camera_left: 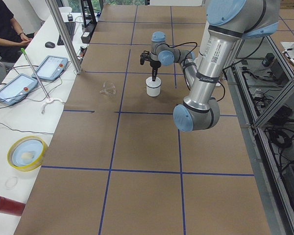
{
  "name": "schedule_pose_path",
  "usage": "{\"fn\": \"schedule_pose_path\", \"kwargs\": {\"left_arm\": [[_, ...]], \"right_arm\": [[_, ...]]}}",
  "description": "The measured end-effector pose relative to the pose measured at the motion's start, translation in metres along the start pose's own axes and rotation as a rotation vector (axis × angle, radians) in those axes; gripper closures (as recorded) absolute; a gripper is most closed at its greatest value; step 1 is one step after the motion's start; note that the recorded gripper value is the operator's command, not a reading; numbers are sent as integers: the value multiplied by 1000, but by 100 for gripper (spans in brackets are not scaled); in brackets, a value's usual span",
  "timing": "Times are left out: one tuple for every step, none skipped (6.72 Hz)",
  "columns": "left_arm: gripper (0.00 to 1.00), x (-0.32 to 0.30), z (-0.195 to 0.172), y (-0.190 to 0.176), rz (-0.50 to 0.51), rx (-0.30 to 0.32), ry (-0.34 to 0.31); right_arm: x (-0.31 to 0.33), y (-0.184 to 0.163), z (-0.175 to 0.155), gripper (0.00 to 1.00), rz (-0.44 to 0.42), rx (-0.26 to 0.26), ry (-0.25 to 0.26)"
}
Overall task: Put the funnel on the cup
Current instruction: 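Grasp the white lid with the left gripper and lift it, then carry the lid beside the mug and set it on the table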
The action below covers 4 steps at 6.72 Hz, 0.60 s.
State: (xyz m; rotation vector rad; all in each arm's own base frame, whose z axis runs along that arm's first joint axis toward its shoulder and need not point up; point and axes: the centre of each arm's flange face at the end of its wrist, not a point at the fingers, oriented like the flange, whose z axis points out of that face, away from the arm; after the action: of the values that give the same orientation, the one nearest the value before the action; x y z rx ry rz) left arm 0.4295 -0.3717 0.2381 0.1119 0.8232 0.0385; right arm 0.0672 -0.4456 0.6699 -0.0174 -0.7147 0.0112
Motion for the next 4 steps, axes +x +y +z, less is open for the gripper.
{"fn": "schedule_pose_path", "kwargs": {"left_arm": [[100, 0, -10, 2, -1, 3, 0], [100, -1, -32, 3, -5, 5, -10], [100, -7, -58, -3, -13, 18, -27], [100, -21, -78, -18, 4, 45, -44]], "right_arm": [[0, 0, 0, 0, 0, 0, 0], [0, 0, 0, 0, 0, 0, 0], [0, 0, 0, 0, 0, 0, 0], [0, 0, 0, 0, 0, 0, 0]]}}
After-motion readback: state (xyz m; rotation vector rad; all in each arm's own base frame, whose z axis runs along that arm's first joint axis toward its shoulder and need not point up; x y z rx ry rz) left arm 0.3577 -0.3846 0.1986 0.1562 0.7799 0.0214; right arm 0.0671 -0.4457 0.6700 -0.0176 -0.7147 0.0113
